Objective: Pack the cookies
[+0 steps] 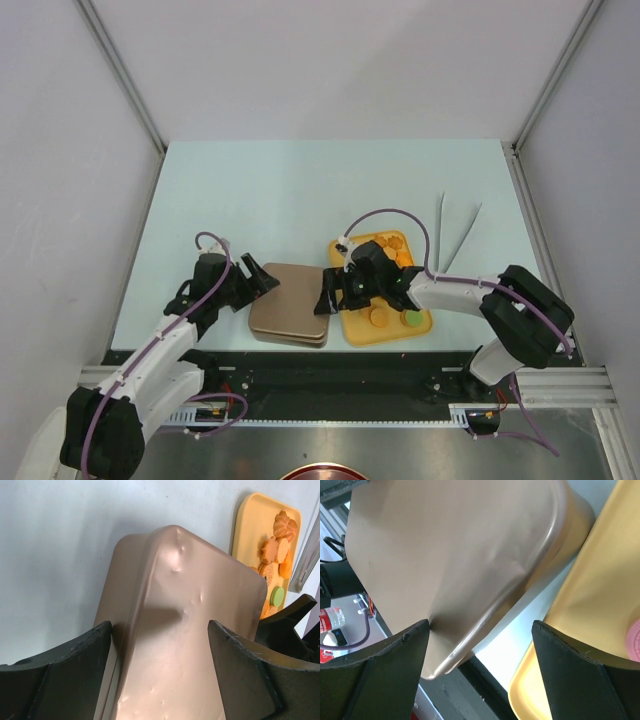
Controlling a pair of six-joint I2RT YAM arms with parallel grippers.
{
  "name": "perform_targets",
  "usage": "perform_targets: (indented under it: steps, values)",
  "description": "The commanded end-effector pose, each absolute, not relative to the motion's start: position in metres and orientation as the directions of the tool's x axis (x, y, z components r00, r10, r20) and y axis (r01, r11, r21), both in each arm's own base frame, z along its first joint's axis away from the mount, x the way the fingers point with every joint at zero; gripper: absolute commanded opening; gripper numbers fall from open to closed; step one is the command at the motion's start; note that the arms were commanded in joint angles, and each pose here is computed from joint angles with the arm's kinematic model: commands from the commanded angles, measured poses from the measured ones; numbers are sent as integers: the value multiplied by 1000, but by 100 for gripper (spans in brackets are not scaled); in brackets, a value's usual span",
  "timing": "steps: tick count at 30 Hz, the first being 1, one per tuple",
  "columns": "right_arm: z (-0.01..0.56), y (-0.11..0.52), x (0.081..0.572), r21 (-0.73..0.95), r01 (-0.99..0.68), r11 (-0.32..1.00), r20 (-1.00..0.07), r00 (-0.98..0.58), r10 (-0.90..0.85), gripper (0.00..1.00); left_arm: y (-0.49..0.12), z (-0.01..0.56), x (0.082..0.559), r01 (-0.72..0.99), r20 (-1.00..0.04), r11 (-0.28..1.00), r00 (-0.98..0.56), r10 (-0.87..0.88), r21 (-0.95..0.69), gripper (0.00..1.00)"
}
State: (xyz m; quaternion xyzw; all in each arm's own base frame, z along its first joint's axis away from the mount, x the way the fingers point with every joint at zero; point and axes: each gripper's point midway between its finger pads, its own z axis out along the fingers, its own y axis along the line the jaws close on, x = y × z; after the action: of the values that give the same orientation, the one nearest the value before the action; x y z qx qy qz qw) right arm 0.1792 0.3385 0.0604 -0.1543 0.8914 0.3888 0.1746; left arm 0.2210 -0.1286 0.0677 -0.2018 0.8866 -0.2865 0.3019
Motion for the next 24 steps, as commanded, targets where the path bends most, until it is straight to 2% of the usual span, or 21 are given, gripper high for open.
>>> perform_targets:
  steps: [1,9,16,24]
  values:
    - [64,331,177,611,-424,669,-440,-884,-157,89,-137,85,228,-143,-429,734,-731,-531,-664,82]
    - [71,339,182,658,-406,634,-430,-894,-125,90,-138,84,228,-139,-429,731,-731,-531,-668,83]
    - [80,360,204,748,-394,534,-438,-898,-48,93,-140,78,225,-142,-412,724,-741,-530,-675,82]
    - [73,372,227,754,-385,532,-431,-901,-42,94,-139,73,221,-150,-405,719,-741,-537,-679,82]
